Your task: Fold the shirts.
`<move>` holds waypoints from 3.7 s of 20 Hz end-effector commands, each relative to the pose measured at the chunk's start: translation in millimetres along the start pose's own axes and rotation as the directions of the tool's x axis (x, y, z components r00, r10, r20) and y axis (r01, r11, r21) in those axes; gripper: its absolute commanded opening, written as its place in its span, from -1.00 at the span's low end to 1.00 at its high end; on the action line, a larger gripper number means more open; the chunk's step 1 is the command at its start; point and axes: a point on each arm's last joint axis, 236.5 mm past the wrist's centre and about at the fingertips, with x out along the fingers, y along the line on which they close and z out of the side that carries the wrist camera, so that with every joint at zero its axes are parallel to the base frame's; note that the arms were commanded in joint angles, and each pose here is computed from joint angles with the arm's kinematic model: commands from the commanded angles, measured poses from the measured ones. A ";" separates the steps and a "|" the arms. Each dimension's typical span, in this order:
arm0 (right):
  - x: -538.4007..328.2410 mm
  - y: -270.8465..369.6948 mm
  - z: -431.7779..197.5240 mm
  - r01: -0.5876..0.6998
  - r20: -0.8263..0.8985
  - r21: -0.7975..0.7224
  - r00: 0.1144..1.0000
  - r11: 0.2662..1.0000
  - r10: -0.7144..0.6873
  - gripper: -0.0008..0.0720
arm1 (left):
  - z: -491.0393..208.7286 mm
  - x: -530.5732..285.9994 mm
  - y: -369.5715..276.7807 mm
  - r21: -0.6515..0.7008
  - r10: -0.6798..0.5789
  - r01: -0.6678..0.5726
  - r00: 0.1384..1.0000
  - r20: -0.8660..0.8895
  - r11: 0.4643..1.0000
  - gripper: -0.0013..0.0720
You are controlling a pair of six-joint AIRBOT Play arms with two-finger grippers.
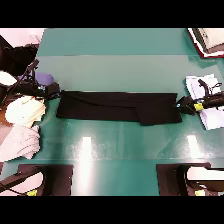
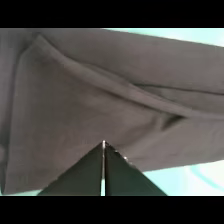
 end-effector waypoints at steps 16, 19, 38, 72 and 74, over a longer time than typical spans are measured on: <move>-35.4 121.7 1.6 -0.087 0.000 -0.285 0.996 0.955 0.091 -0.92 | -19.6 57.5 -147.4 0.278 -0.172 0.173 0.985 -0.028 0.945 -0.90; -51.8 184.3 6.9 -0.085 0.013 -0.377 0.995 0.922 0.097 -0.92 | -38.4 106.4 -192.4 0.346 -0.187 0.222 0.974 -0.130 0.912 -0.90; 2.5 417.5 -39.4 -0.230 -0.155 -0.744 0.973 0.627 0.173 -0.92 | -73.0 194.7 -207.1 0.363 -0.135 0.244 0.944 -0.300 0.899 -0.90; 159.2 399.8 -76.7 -0.267 -0.217 -0.794 0.964 0.546 0.156 0.39 | 71.1 -115.7 -38.9 0.258 0.109 -0.140 0.985 0.131 0.956 -0.90; 143.1 355.3 -54.8 -0.218 -0.182 -0.727 0.976 0.651 0.124 0.39 | 71.2 -115.0 -38.7 0.258 0.109 -0.140 0.985 0.131 0.956 -0.90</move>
